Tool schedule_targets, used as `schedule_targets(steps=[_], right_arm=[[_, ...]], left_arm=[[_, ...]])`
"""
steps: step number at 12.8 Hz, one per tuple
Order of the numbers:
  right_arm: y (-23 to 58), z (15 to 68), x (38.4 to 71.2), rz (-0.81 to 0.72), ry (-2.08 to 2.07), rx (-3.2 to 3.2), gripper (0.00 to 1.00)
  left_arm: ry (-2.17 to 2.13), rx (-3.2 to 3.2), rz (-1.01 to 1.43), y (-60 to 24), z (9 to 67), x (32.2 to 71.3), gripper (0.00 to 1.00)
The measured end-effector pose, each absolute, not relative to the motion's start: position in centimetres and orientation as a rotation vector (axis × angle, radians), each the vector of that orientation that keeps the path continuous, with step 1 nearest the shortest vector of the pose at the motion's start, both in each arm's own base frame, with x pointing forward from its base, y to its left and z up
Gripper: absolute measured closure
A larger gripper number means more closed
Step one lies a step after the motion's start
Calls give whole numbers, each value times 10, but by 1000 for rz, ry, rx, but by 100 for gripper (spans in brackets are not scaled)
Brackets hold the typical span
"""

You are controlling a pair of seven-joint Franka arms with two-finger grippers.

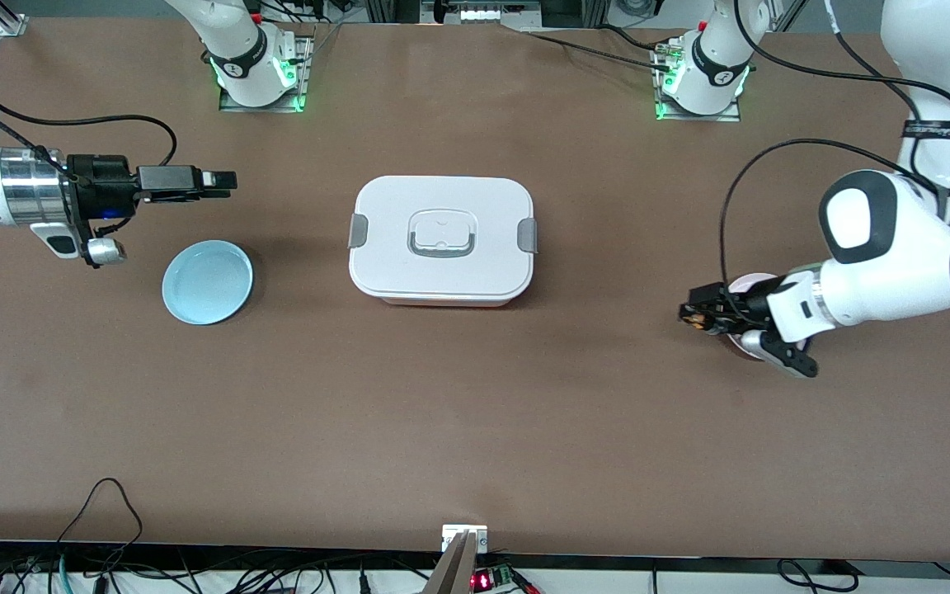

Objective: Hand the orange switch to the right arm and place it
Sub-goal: 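Lift the switch with the left gripper while the right gripper approaches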

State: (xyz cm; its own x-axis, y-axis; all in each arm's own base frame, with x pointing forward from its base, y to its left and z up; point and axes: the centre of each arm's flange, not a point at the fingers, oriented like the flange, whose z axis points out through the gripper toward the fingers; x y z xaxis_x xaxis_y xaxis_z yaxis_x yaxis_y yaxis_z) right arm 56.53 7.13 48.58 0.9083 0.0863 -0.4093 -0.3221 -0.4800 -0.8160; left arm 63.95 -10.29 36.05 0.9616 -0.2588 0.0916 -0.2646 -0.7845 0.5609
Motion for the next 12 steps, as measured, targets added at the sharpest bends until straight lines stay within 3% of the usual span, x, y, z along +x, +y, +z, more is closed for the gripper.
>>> schedule_targets(steps=[5, 9, 12], right_arm=[[120, 471, 576, 497, 164, -1917, 0], [216, 465, 574, 463, 153, -1869, 0], [257, 459, 569, 534, 244, -1809, 0]], left_arm=[[-313, 2262, 126, -205, 397, 629, 26], [-316, 2221, 182, -214, 423, 637, 26], [-315, 2215, 179, -217, 423, 636, 26]])
